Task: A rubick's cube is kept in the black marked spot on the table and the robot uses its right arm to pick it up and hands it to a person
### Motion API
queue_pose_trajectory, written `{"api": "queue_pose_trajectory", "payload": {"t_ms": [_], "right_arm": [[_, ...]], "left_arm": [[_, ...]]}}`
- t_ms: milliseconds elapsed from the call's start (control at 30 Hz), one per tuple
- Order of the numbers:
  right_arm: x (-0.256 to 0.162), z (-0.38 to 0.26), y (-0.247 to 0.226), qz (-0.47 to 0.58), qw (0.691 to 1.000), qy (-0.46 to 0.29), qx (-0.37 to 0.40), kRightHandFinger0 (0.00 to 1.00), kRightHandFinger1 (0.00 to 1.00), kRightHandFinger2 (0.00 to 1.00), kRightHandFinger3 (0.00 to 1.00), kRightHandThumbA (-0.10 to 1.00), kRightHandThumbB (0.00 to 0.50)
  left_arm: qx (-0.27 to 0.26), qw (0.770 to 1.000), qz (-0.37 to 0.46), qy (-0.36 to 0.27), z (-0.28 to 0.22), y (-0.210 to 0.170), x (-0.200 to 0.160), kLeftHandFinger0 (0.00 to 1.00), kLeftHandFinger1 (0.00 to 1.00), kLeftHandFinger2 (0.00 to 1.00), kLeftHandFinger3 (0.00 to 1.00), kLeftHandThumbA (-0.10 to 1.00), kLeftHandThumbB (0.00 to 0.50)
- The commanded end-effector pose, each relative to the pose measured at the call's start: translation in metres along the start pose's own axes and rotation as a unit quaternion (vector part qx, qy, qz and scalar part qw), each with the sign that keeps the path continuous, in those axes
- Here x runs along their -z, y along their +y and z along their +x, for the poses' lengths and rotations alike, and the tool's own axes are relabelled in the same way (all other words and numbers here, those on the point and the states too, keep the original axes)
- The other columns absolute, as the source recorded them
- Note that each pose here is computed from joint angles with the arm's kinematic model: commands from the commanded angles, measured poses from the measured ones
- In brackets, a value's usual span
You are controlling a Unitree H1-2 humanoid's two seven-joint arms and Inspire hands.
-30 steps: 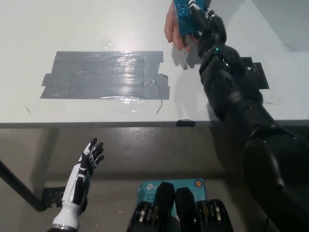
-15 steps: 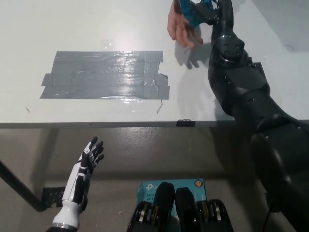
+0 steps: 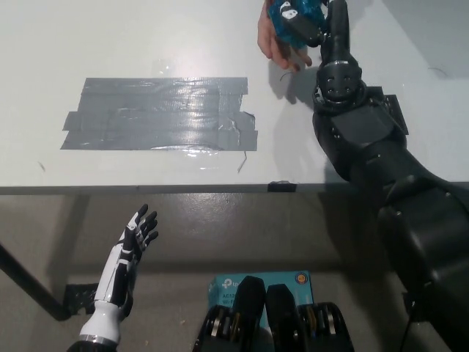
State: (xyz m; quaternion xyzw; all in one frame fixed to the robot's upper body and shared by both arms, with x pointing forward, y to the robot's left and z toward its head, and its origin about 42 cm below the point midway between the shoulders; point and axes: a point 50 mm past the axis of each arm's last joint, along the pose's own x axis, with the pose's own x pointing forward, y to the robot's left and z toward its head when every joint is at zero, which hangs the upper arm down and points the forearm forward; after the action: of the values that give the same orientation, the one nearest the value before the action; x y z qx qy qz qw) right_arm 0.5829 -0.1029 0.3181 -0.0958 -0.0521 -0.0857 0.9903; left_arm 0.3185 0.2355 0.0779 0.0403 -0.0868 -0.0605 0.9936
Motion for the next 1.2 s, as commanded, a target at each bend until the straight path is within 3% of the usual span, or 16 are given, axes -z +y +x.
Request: {"api": "queue_pose_trajectory", "payload": {"t_ms": [0, 100, 167, 433, 533, 567, 600, 633, 667, 700, 733, 800, 1167], "right_arm": [[-0.053, 0.006, 0.009, -0.021, 0.996, -0.086, 0.005, 0.00, 0.39, 0.87, 0.81, -0.10, 0.170], [-0.052, 0.005, 0.012, -0.035, 0.996, -0.084, -0.002, 0.00, 0.38, 0.86, 0.82, -0.10, 0.163], [-0.051, 0.004, 0.015, -0.044, 0.996, -0.079, -0.009, 0.00, 0.40, 0.88, 0.84, -0.10, 0.192], [-0.047, 0.002, 0.020, -0.078, 0.994, -0.074, -0.016, 0.02, 0.45, 0.90, 0.89, -0.10, 0.173], [-0.046, 0.002, 0.019, -0.080, 0.994, -0.068, -0.022, 0.04, 0.43, 0.81, 0.85, -0.10, 0.184], [-0.046, 0.003, 0.020, -0.093, 0.993, -0.059, -0.038, 0.31, 0.73, 1.00, 1.00, 0.00, 0.297], [-0.046, 0.003, 0.020, -0.096, 0.993, -0.056, -0.042, 0.40, 0.76, 1.00, 1.00, 0.02, 0.277], [-0.045, 0.004, 0.020, -0.104, 0.992, -0.051, -0.053, 0.65, 1.00, 1.00, 1.00, 0.19, 0.318], [-0.044, 0.005, 0.020, -0.120, 0.989, -0.037, -0.074, 0.93, 1.00, 1.00, 1.00, 0.32, 0.334], [-0.044, 0.005, 0.021, -0.127, 0.988, -0.032, -0.085, 1.00, 1.00, 1.00, 1.00, 0.43, 0.367], [-0.042, 0.005, 0.021, -0.136, 0.985, -0.029, -0.098, 1.00, 1.00, 1.00, 1.00, 0.57, 0.415], [-0.042, 0.006, 0.021, -0.147, 0.983, -0.026, -0.103, 1.00, 1.00, 1.00, 1.00, 0.65, 0.435], [-0.039, 0.006, 0.015, -0.134, 0.987, -0.034, -0.082, 1.00, 1.00, 1.00, 1.00, 0.68, 0.424]], "left_arm": [[0.011, 1.000, 0.007, -0.021, 0.009, 0.003, -0.010, 1.00, 1.00, 1.00, 1.00, 1.00, 0.045], [0.009, 1.000, 0.008, -0.020, 0.009, 0.002, -0.009, 1.00, 1.00, 1.00, 1.00, 1.00, 0.036], [0.009, 1.000, 0.009, -0.022, 0.009, 0.002, -0.010, 1.00, 1.00, 1.00, 1.00, 1.00, 0.043], [0.011, 1.000, 0.008, -0.023, 0.010, 0.002, -0.010, 1.00, 1.00, 1.00, 1.00, 1.00, 0.046], [0.012, 1.000, 0.009, -0.024, 0.010, 0.003, -0.010, 1.00, 1.00, 1.00, 1.00, 1.00, 0.042], [0.011, 1.000, 0.006, -0.023, 0.009, 0.002, -0.010, 1.00, 1.00, 1.00, 1.00, 1.00, 0.042], [0.011, 1.000, 0.005, -0.023, 0.009, 0.002, -0.010, 1.00, 1.00, 1.00, 1.00, 1.00, 0.043], [0.011, 1.000, 0.005, -0.023, 0.009, 0.002, -0.010, 1.00, 1.00, 1.00, 1.00, 1.00, 0.041], [0.011, 1.000, 0.006, -0.023, 0.008, 0.002, -0.010, 1.00, 1.00, 1.00, 1.00, 1.00, 0.034], [0.012, 1.000, 0.007, -0.023, 0.008, 0.002, -0.010, 1.00, 1.00, 1.00, 1.00, 1.00, 0.031], [0.010, 1.000, 0.007, -0.020, 0.008, 0.002, -0.011, 1.00, 1.00, 1.00, 1.00, 1.00, 0.041], [0.010, 1.000, 0.006, -0.021, 0.010, 0.002, -0.011, 1.00, 1.00, 1.00, 1.00, 1.00, 0.043], [0.011, 1.000, 0.011, -0.024, 0.010, 0.002, -0.011, 1.00, 1.00, 1.00, 1.00, 1.00, 0.032]]}}
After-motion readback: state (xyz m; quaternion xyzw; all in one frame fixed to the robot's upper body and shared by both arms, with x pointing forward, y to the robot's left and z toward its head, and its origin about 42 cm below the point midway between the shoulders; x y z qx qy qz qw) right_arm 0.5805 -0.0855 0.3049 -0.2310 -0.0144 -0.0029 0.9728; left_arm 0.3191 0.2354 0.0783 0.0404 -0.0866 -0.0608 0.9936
